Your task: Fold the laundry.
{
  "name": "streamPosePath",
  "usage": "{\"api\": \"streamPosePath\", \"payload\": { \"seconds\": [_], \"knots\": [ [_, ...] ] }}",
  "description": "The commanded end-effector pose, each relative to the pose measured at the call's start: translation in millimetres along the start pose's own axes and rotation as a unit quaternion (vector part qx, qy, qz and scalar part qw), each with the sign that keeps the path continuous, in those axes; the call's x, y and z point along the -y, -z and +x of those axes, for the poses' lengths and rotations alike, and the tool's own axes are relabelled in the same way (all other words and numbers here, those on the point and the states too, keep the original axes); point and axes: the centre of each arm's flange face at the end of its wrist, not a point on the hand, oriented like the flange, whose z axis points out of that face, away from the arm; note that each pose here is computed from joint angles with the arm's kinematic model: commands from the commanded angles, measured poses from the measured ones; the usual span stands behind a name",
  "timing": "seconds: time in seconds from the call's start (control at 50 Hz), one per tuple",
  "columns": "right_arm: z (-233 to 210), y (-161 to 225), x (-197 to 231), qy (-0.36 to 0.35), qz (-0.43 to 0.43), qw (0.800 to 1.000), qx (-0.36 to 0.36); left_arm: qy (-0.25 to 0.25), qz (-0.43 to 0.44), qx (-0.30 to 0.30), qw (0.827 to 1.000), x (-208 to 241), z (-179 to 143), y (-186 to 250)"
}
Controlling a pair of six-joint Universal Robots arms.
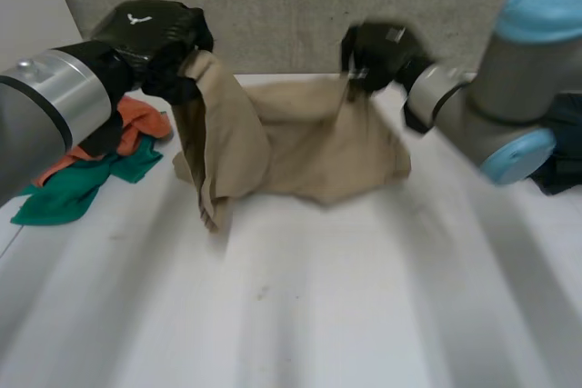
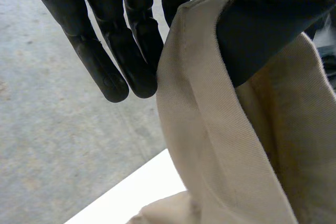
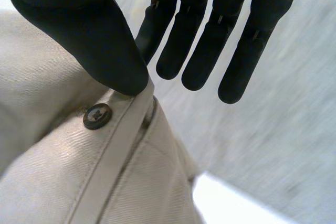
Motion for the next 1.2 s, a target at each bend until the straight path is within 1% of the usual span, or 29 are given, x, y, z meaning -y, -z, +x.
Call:
{"api": "streamPosePath", "payload": {
  "seconds": [0.02, 0.12, 0.14, 0.2, 0.22, 0.28, 0.3, 0.36, 0.38, 0.44, 0.5, 0.58, 0.6, 0.68, 0.8, 0.9, 0.92, 0.98, 1.0, 1.02, 1.06, 1.08, 1.1, 1.16, 1.2],
  "knots": [
    [-2, 33, 73, 0.088, 0.069, 0.993, -0.027, 0.006, 0.006, 0.028, 1.000, -10, -22, -14],
    [-21, 62, 48, 0.131, -0.010, 0.991, -0.008, 0.020, -0.026, 0.025, 0.999, -40, -23, -28],
    [-26, 71, 33, 0.144, -0.046, 0.989, -0.001, 0.027, -0.048, 0.024, 0.998, -57, -23, -33],
    [-32, 84, 5, 0.156, -0.103, 0.982, 0.010, 0.037, -0.083, 0.022, 0.996, -83, -23, -40],
    [-36, 93, -12, 0.166, -0.139, 0.976, 0.018, 0.042, -0.107, 0.022, 0.993, -101, -22, -44],
    [-44, 106, -41, 0.175, -0.194, 0.965, 0.035, 0.046, -0.143, 0.018, 0.988, -127, -21, -49],
    [-49, 114, -59, 0.183, -0.226, 0.956, 0.044, 0.044, -0.167, 0.013, 0.985, -144, -18, -50],
    [-52, 123, -90, 0.200, -0.277, 0.938, 0.050, 0.034, -0.200, 0.006, 0.979, -160, -16, -50],
    [-51, 123, -96, 0.205, -0.285, 0.935, 0.046, 0.020, -0.215, 0.001, 0.976, -164, -14, -48],
    [-48, 120, -102, 0.216, -0.291, 0.932, 0.025, -0.008, -0.228, -0.001, 0.974, -158, -12, -42],
    [-44, 116, -99, 0.214, -0.282, 0.935, 0.010, -0.023, -0.219, 0.010, 0.975, -145, -14, -39],
    [-40, 111, -77, 0.202, -0.241, 0.949, -0.014, -0.035, -0.191, 0.046, 0.980, -115, -21, -30],
    [-37, 111, -65, 0.197, -0.221, 0.955, -0.025, -0.041, -0.178, 0.060, 0.981, -102, -23, -25],
    [-27, 109, -34, 0.191, -0.179, 0.964, -0.051, -0.051, -0.155, 0.094, 0.982, -78, -27, -13],
    [-16, 105, -18, 0.201, -0.163, 0.964, -0.063, -0.050, -0.148, 0.114, 0.981, -62, -23, 1],
    [-13, 98, -24, 0.253, -0.181, 0.950, -0.037, -0.012, -0.168, 0.100, 0.981, -66, 1, 11],
    [-13, 96, -27, 0.279, -0.190, 0.941, -0.024, 0.006, -0.179, 0.095, 0.979, -69, 11, 15],
    [-13, 93, -33, 0.319, -0.200, 0.927, 0.000, 0.027, -0.200, 0.090, 0.975, -77, 24, 20],
    [-12, 91, -40, 0.343, -0.211, 0.915, 0.019, 0.038, -0.215, 0.088, 0.972, -84, 34, 22],
    [-11, 89, -43, 0.355, -0.215, 0.909, 0.027, 0.042, -0.223, 0.087, 0.970, -89, 38, 23],
    [-8, 86, -50, 0.375, -0.223, 0.899, 0.040, 0.045, -0.238, 0.089, 0.966, -98, 45, 24],
    [-5, 81, -57, 0.391, -0.230, 0.890, 0.050, 0.042, -0.253, 0.091, 0.962, -106, 51, 25],
    [-4, 79, -59, 0.398, -0.232, 0.886, 0.055, 0.039, -0.260, 0.093, 0.960, -111, 53, 25],
    [0, 75, -72, 0.398, -0.255, 0.878, 0.073, 0.022, -0.283, 0.097, 0.954, -128, 60, 24],
    [1, 73, -78, 0.392, -0.267, 0.877, 0.079, 0.016, -0.291, 0.098, 0.952, -136, 62, 23]
  ]
}}
